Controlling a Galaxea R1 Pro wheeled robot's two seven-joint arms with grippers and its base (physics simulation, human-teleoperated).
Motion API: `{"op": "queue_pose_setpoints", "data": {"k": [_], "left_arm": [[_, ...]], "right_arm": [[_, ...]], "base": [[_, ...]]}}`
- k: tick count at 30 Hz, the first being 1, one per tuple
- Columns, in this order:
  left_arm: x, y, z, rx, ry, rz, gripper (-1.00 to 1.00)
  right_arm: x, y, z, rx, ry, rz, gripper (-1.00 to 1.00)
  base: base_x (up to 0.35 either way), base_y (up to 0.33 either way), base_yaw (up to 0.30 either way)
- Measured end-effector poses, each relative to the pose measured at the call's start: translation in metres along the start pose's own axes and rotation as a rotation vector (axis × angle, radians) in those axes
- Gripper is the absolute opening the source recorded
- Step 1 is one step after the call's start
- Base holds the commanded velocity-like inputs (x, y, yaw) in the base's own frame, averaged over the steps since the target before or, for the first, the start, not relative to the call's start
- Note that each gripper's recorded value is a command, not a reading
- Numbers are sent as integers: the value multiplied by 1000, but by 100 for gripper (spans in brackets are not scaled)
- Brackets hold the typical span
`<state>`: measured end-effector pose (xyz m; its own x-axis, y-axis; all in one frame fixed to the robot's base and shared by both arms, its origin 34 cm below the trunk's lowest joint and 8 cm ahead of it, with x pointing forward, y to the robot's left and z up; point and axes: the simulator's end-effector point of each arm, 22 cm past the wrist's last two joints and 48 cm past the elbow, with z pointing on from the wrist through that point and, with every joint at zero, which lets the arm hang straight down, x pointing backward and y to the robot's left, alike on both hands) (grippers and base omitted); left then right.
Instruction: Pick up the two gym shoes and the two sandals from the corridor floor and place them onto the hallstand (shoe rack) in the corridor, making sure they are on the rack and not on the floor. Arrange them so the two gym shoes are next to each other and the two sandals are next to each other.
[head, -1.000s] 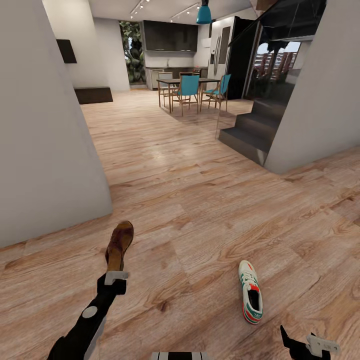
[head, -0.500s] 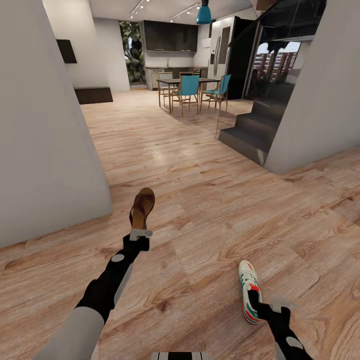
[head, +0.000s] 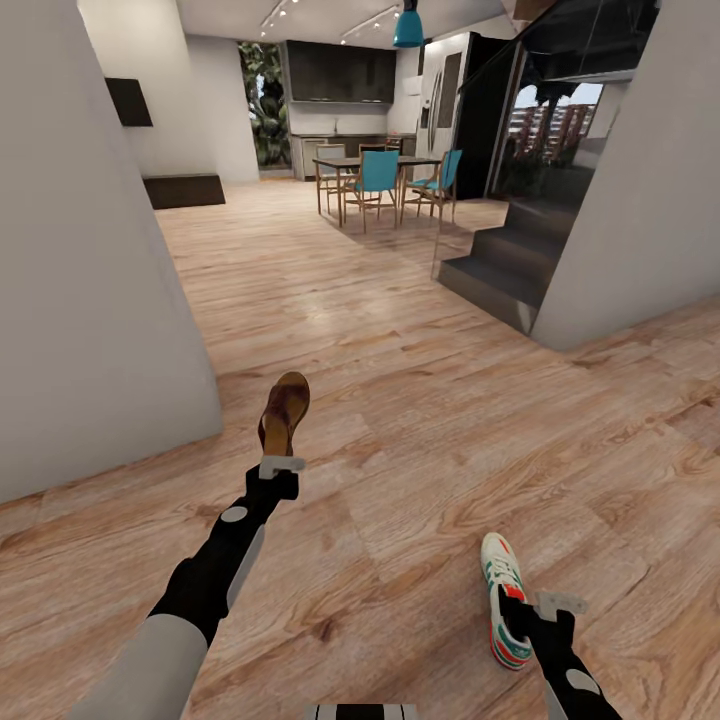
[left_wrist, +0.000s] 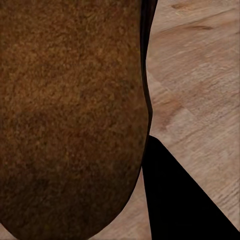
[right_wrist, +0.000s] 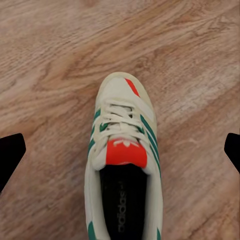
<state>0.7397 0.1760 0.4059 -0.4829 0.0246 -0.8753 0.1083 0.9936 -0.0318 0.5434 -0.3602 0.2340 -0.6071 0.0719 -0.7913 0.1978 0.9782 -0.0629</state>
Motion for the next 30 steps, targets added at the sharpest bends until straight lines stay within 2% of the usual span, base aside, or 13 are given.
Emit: {"op": "queue_pose_setpoints", "data": {"k": [6, 14, 19, 26, 30], "left_arm": [[-6, -1, -1, 2, -12, 4, -100], [-27, 0, 0, 3, -59, -2, -100], [-20, -9, 6, 24, -42, 6, -100], [-31, -23, 12, 54, -59, 22, -100], [-22, -24, 16, 57, -23, 22, -100]], "right_arm": [[0, -1, 0, 2, 0, 1, 100], [10, -3, 1, 7, 18, -3, 100], [24, -4, 3, 11, 43, -8, 100], [46, -5, 5, 13, 82, -16, 100], [58, -6, 6, 15, 104, -20, 100]], "base": [[14, 0, 0], [1, 0, 0], [0, 0, 0], [0, 0, 0], [0, 0, 0]]}}
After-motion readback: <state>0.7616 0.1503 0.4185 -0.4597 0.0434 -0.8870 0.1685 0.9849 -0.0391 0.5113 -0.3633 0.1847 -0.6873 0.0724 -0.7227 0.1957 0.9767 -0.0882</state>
